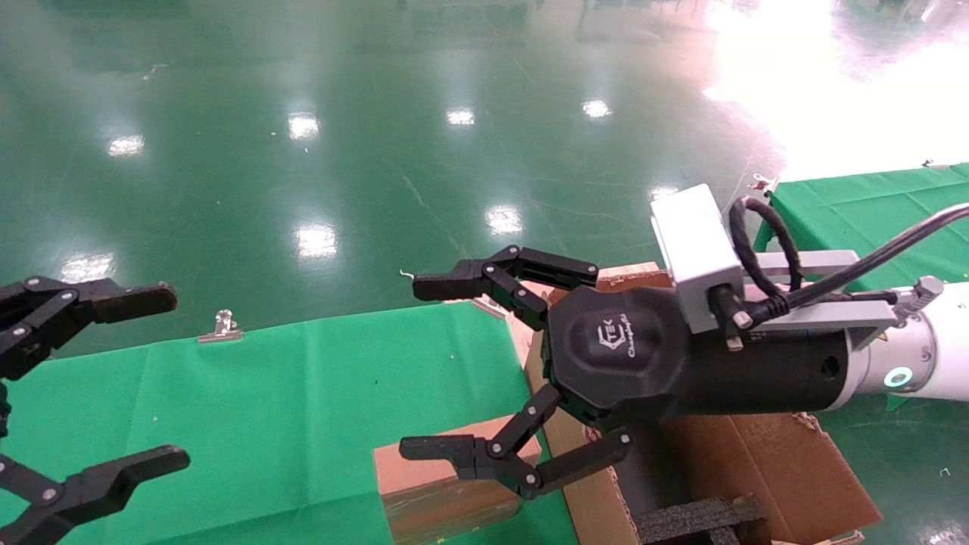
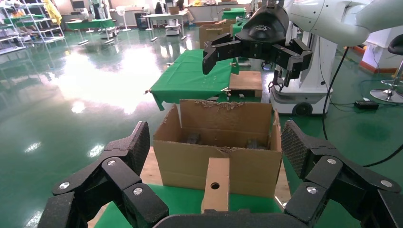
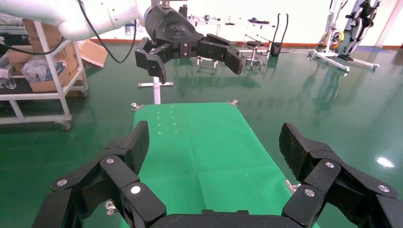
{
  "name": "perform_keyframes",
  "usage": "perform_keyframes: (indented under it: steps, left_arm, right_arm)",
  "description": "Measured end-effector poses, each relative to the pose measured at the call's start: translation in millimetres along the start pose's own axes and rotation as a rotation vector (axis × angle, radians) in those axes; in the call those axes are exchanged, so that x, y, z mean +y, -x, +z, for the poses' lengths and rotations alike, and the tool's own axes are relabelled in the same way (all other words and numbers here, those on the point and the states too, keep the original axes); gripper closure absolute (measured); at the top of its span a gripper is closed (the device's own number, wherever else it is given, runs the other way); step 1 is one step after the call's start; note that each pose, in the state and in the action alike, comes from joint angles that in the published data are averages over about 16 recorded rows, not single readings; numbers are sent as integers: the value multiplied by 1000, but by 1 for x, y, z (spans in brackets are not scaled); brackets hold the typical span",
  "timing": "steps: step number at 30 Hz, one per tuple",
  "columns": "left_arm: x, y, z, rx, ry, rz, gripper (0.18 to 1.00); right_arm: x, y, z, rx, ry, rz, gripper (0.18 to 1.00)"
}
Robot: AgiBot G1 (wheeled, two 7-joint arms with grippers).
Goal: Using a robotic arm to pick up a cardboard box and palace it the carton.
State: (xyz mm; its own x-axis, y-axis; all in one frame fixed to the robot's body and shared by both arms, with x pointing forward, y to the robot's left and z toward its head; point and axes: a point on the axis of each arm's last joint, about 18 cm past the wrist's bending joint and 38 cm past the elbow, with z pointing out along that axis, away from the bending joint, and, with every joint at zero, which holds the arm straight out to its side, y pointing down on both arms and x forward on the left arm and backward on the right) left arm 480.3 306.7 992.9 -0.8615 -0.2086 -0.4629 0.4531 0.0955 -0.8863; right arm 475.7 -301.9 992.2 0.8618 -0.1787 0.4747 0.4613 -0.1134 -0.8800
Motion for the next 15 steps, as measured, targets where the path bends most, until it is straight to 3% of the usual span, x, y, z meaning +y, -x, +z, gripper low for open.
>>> perform_keyframes:
  steps: [15]
  left_arm:
    - [0, 0, 0, 0, 0, 0, 184]
  right_arm:
    - [0, 0, 0, 0, 0, 0, 178]
